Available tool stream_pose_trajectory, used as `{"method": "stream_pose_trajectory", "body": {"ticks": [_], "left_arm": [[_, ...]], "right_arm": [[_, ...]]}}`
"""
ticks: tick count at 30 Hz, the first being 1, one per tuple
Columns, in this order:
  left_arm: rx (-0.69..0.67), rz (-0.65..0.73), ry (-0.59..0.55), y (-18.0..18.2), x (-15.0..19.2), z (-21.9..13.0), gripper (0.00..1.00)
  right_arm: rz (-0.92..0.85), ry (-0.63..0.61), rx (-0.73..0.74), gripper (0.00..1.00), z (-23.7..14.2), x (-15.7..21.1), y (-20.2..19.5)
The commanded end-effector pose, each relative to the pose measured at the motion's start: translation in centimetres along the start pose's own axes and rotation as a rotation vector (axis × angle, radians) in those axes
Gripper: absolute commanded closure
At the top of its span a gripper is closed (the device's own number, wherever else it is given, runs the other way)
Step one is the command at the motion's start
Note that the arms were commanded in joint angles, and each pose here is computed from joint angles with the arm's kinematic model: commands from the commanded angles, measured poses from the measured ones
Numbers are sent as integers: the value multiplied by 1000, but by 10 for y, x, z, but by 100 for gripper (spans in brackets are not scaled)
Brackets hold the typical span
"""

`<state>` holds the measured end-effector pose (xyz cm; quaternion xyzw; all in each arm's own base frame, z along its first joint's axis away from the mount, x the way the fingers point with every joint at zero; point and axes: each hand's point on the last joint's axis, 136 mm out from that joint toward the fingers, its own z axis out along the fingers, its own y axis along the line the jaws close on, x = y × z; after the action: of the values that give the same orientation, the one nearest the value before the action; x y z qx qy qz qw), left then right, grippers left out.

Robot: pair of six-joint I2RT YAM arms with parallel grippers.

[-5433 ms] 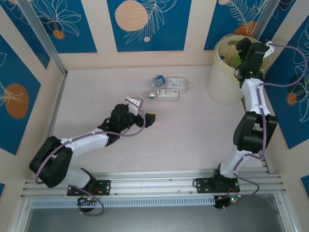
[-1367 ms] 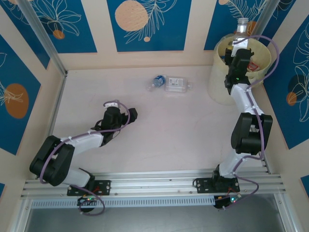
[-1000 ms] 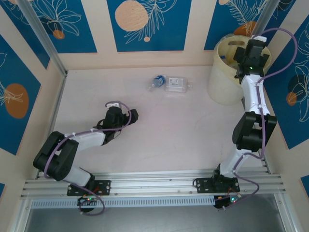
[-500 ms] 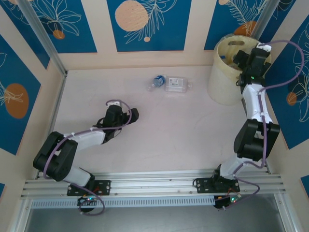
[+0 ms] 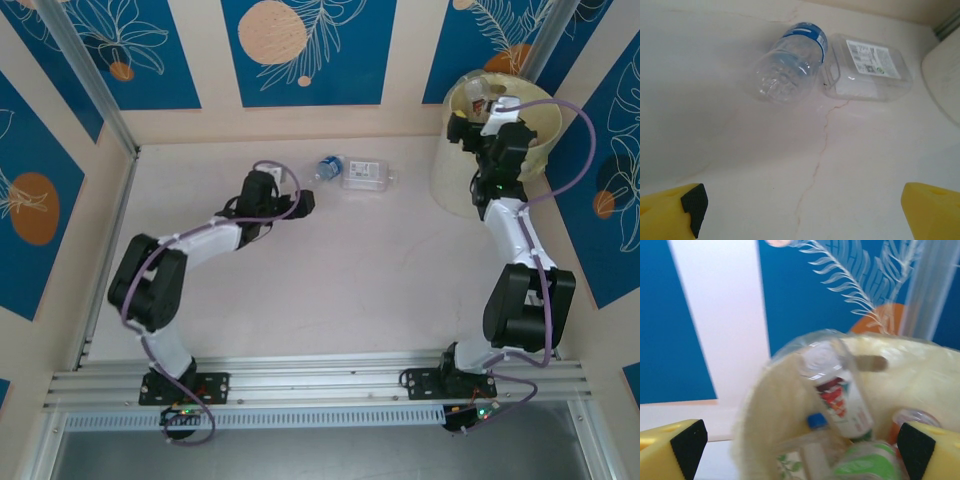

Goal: Put the plastic bottles in the bin

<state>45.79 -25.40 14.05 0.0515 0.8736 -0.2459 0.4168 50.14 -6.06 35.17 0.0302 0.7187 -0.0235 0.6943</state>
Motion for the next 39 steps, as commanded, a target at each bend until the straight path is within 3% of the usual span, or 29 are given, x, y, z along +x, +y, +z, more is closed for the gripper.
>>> {"method": "stream_pose_trajectory", "body": {"ticks": [1,5,13,18,23,30,39], "left_arm": [[-6,143,111,3,1,23,0],[-36,186,226,8,-3,59,0],[-55,264,334,26,-10,109,0],[1,236,367,26,-9,136,0],[72,204,349,16,-7,153,15],[101,196,344,5,-16,134,35],[147,188,221,-18,-29,45,45]], "right_arm": [[-53,-101,-43,0,-15,-39,19],[32,-58,-94,0,-33,-42,43],[122,29,-350,0,-98,-36,116],[101,32,-371,0,-131,-34,124],[89,55,-362,0,-156,-27,119],[111,157,-457,0,-178,7,132],[340,338,-460,1,-168,63,141]]}}
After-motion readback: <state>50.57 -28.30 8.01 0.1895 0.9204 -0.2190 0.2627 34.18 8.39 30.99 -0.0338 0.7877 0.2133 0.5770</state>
